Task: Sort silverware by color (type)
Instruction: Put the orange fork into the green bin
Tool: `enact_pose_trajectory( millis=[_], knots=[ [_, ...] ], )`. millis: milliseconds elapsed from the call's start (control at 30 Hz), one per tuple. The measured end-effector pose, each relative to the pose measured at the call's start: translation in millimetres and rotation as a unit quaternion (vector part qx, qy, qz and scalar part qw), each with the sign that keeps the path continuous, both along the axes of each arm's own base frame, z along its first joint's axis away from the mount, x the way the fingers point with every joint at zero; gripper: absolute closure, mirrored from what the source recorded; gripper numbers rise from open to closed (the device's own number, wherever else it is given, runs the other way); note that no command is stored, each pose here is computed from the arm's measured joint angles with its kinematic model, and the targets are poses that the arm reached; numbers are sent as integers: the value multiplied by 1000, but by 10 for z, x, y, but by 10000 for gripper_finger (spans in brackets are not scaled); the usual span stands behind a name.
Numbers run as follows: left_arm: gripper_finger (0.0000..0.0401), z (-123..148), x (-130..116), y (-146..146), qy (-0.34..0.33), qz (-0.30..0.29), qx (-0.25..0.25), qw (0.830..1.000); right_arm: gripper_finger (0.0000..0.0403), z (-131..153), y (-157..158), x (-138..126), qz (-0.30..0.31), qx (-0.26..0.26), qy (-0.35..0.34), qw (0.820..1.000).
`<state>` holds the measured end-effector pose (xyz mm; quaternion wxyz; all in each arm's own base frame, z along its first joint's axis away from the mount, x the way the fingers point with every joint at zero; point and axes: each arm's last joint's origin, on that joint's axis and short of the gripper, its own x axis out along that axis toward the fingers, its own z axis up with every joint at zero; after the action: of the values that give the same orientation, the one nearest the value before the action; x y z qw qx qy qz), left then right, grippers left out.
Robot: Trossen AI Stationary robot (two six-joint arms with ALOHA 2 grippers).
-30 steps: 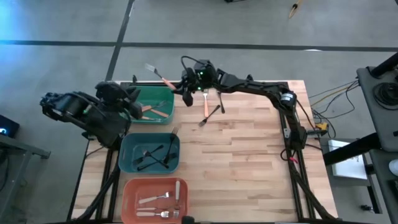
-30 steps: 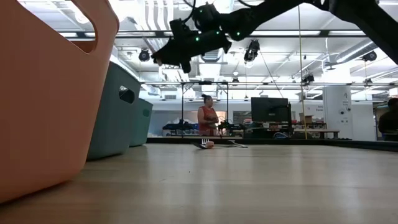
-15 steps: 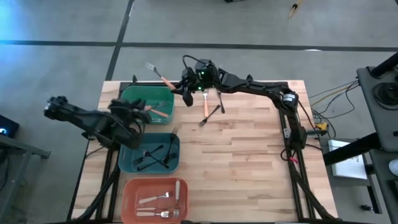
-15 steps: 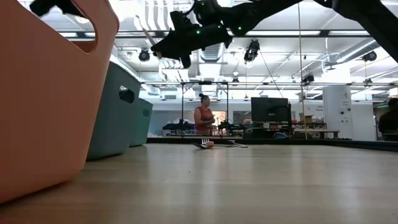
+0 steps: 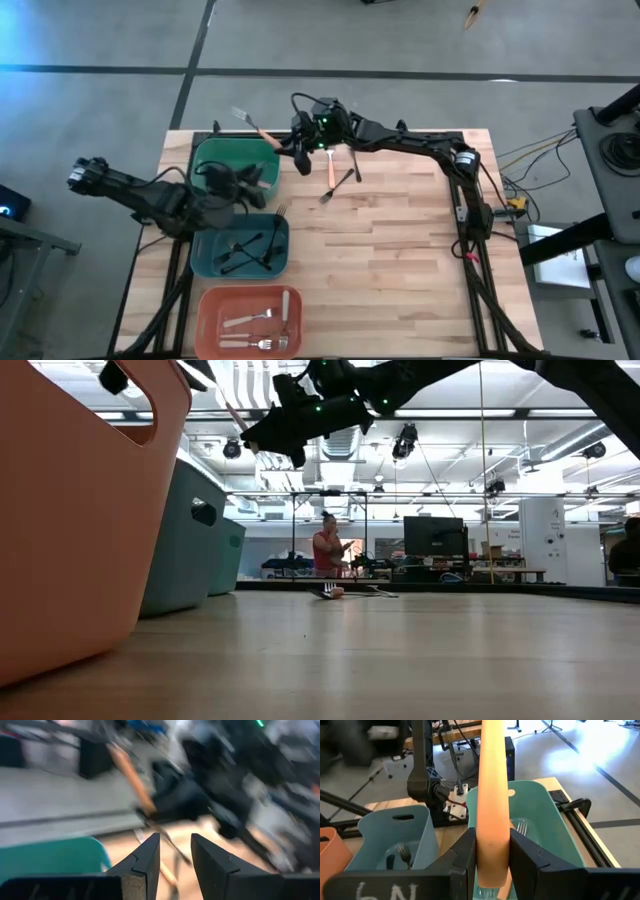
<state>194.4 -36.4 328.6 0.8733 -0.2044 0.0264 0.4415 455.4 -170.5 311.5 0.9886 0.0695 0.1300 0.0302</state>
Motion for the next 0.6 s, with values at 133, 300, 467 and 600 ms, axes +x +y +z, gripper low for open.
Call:
enact_pose_trajectory(
  millis=[133, 300, 467, 600],
  knots=[
    [309, -20, -72, 135, -9, 75, 16, 997, 328, 25, 9, -21, 3, -6, 4, 1000],
    [308, -119, -7, 346, 2, 91, -16, 996, 328, 30, 20, -20, 7, -10, 3, 1000],
    [302, -112, 165, 463, 13, 64, -15, 998, 328, 30, 21, -20, 9, -20, 2, 1000],
    [296, -91, 256, 561, 18, 51, -3, 999, 328, 30, 19, -20, 9, -32, 2, 999]
  ],
)
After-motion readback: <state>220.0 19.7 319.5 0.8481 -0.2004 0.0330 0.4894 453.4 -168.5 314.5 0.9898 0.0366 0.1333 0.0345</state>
